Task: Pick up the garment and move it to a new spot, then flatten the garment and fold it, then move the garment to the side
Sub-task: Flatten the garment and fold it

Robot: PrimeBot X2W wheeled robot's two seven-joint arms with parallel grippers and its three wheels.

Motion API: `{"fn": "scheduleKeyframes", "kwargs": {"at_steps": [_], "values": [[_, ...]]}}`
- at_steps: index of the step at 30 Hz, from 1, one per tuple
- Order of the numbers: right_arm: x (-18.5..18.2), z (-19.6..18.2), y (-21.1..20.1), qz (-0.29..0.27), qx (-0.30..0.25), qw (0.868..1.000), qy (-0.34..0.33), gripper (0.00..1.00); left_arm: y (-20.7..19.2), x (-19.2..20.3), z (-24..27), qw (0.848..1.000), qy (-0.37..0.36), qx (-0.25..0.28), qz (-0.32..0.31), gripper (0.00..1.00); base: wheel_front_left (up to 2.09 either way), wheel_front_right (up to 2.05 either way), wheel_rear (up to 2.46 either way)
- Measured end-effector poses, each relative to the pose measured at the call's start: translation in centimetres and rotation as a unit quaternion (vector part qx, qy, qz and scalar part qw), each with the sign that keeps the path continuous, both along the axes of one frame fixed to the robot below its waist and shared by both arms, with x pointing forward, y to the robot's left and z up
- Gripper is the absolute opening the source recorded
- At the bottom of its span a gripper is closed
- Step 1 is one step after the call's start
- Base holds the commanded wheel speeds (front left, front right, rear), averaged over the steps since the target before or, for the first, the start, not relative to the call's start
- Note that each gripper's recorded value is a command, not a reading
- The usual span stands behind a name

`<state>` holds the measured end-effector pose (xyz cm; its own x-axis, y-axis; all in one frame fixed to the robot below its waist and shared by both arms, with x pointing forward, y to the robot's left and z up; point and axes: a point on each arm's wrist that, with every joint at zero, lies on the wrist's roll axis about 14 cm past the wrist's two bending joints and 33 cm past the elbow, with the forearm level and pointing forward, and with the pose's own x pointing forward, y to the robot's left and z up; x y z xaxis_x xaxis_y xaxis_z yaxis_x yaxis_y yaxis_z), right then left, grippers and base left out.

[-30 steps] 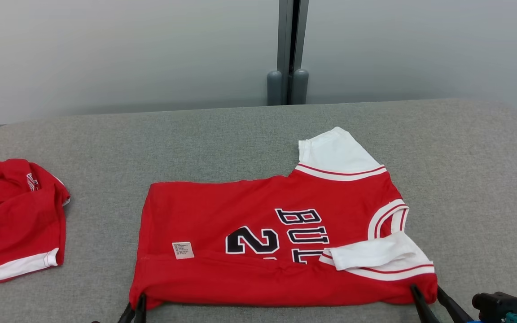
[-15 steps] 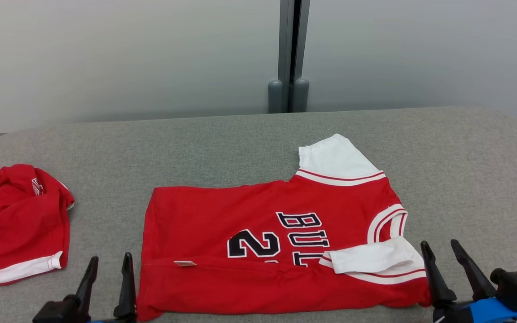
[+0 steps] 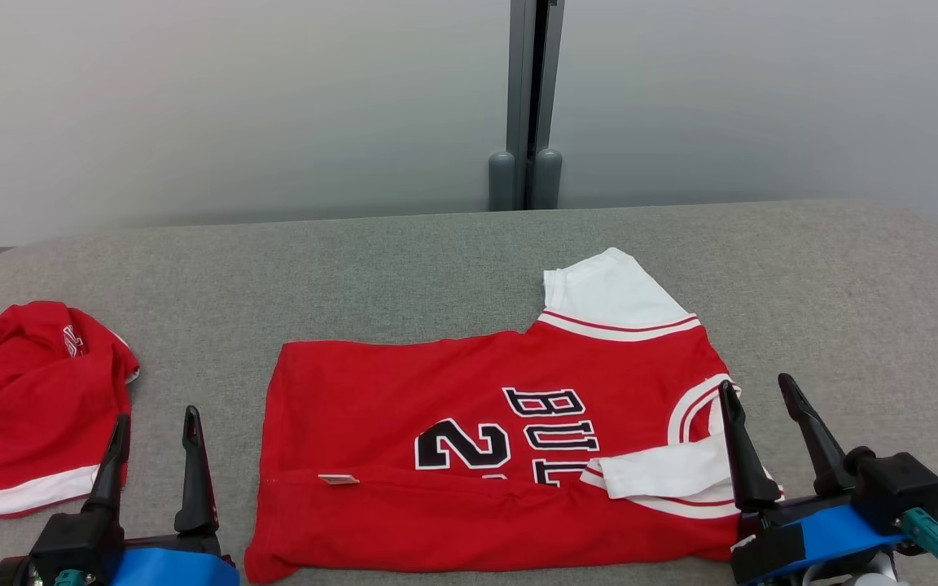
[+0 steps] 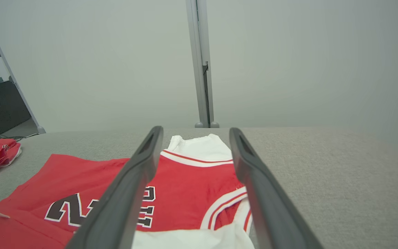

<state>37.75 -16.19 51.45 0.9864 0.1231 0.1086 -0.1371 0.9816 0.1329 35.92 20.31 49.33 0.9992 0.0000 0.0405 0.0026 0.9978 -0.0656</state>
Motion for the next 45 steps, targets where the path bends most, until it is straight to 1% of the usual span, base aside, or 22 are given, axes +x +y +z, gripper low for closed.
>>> {"fn": "scheduleKeyframes", "kwargs": {"at_steps": [5, 10, 17, 25, 28, 31, 35, 38, 40, 42, 45], "values": [[-0.1, 0.1, 0.4, 0.001, -0.005, 1.000, -0.003, 1.00, 0.1, 0.2, 0.2, 1.000, -0.001, 0.022, -0.003, 1.00, 0.00, 0.00, 0.00], [-0.4, -0.6, 0.4, -0.002, -0.008, 1.000, 0.008, 1.00, 0.0, 0.3, -0.1, 0.999, 0.003, 0.037, -0.007, 1.00, 0.00, 0.00, 0.00], [-0.5, -1.7, 0.6, 0.001, -0.015, 1.000, 0.025, 1.00, -0.2, 0.5, -1.2, 0.999, 0.022, 0.037, -0.015, 1.00, 0.00, 0.00, 0.00], [-0.4, -1.9, 0.8, 0.003, -0.018, 0.999, 0.029, 1.00, -0.2, 0.4, -2.0, 0.999, 0.034, 0.038, -0.016, 1.00, 0.00, 0.00, 0.00], [0.0, -2.0, 0.8, 0.003, -0.018, 0.999, 0.030, 1.00, -0.3, 1.1, -1.8, 0.999, 0.032, 0.036, -0.020, 1.00, 0.00, 0.00, 0.00], [1.5, -0.7, 1.3, 0.011, -0.025, 1.000, 0.010, 1.00, -0.5, 3.0, -0.6, 0.999, 0.015, 0.040, -0.028, 1.00, 0.00, 0.00, 0.00], [4.8, 2.3, 1.3, 0.018, -0.042, 0.998, -0.032, 1.00, -0.7, 6.6, 1.5, 0.998, -0.012, 0.052, -0.044, 1.00, 0.00, 0.00, 0.00], [7.5, 3.0, 1.5, 0.030, -0.061, 0.997, -0.038, 1.00, -1.6, 9.6, 2.4, 0.996, -0.020, 0.059, -0.067, 1.00, 0.00, 0.00, 0.00], [9.6, 3.4, 1.4, 0.035, -0.072, 0.996, -0.037, 1.00, -2.4, 11.5, 2.3, 0.995, -0.014, 0.049, -0.086, 1.00, 0.00, 0.00, 0.00], [11.7, 3.9, 1.3, 0.037, -0.071, 0.996, -0.037, 1.00, -2.9, 13.2, 1.5, 0.993, 0.012, 0.055, -0.105, 1.00, 0.00, 0.00, 0.00], [14.4, 3.3, 1.3, 0.045, -0.091, 0.995, -0.014, 1.00, -3.2, 15.2, -0.3, 0.990, 0.058, 0.049, -0.122, 1.00, 0.00, 0.00, 0.00]]}}
